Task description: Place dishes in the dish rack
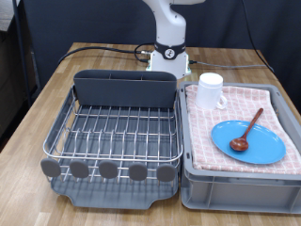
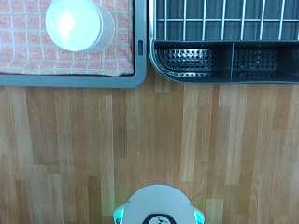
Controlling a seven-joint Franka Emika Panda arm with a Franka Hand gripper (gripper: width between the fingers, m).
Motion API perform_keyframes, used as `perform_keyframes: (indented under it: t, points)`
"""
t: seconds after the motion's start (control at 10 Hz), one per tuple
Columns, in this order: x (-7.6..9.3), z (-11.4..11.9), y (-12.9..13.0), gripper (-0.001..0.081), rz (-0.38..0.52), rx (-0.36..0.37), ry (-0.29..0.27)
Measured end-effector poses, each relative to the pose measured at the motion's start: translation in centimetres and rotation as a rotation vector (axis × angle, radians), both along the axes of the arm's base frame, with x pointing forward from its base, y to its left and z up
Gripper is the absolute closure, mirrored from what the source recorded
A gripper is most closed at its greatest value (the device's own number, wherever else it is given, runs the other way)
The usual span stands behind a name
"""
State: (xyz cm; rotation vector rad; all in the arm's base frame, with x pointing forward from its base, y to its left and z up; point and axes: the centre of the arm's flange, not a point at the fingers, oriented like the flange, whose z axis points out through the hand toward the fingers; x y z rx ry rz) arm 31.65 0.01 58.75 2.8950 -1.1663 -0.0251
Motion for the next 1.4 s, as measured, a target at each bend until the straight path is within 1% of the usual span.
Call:
perform_keyframes:
  t: [0.1, 0.2, 0.4, 0.5, 0.6, 0.7, 0.8, 0.9, 1.0, 1.2, 1.4]
  points:
    - [0.2, -0.1, 0.2, 0.0004, -0.015, -0.005, -0.010]
    - [0.9, -0.5, 1.1, 0.0004, -0.048, -0.017, -0.044]
    - [2.7, -2.2, 3.9, 0.0004, -0.134, -0.045, -0.111]
    - [3.7, -3.0, 5.4, 0.0004, -0.188, -0.047, -0.148]
    - [4.6, -3.8, 6.9, 0.0004, -0.246, -0.032, -0.186]
    - [5.4, -4.8, 8.3, 0.0004, -0.282, -0.005, -0.215]
    - [6.3, -5.8, 9.4, 0.0004, -0.296, 0.025, -0.223]
    - [7.1, -6.9, 10.3, 0.0004, -0.298, 0.050, -0.212]
    - [8.1, -7.5, 10.8, 0.0004, -0.302, 0.069, -0.202]
    - [8.0, -7.5, 10.8, 0.0004, -0.300, 0.060, -0.203]
    - [7.9, -7.8, 12.0, 0.0004, -0.321, 0.042, -0.210]
